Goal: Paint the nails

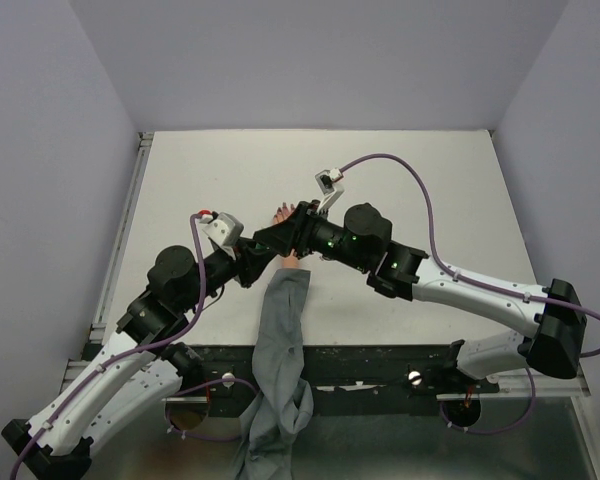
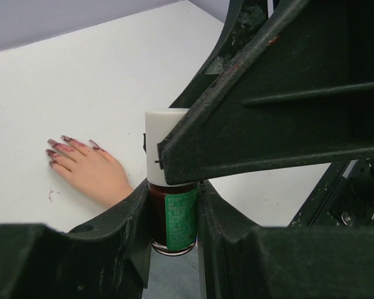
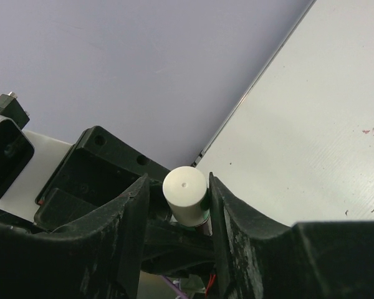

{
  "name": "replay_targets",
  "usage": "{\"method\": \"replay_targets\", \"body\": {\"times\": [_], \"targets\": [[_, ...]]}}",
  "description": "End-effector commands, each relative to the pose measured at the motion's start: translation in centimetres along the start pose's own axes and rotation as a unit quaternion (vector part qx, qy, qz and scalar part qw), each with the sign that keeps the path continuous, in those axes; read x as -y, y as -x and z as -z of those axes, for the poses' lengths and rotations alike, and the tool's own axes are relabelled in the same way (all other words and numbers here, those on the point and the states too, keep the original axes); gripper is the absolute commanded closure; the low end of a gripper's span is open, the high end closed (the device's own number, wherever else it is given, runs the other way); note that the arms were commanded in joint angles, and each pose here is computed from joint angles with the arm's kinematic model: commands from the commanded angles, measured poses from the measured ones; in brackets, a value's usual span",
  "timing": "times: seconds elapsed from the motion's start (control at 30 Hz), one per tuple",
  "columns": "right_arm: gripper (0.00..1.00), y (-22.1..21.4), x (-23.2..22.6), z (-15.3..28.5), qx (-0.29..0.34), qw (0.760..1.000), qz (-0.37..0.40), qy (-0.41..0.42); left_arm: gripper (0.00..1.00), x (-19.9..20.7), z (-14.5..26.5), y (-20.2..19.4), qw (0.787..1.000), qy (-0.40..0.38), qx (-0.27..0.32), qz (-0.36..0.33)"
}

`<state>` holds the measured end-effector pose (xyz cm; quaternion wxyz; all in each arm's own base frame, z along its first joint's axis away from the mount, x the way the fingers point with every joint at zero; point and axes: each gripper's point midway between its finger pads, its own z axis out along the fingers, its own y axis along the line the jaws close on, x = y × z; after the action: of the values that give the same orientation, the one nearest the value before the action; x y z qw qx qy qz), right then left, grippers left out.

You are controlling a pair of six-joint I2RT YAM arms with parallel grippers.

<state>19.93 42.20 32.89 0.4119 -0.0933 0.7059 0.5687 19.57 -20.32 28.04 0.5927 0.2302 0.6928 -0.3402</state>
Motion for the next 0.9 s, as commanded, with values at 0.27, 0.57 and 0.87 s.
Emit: {"method": "replay_targets", "body": {"times": [0.27,0.57,0.87], "targets": [[0.85,1.6,-2.0,0.5,0.023,0.999,0.015,0.023,1.00,1.6,0.2,1.1,0.999,-0.040,0.014,-0.007],[0.99,3.9,-4.2,3.1,0.045,0.995,0.074,0.050,1.00,4.9,0.5,1.3,0.990,-0.139,0.018,0.004],[0.99,5.0,-5.8,5.6,0.045,0.987,0.139,0.069,1.00,6.0,0.4,0.9,0.982,-0.188,0.000,0.028]]}}
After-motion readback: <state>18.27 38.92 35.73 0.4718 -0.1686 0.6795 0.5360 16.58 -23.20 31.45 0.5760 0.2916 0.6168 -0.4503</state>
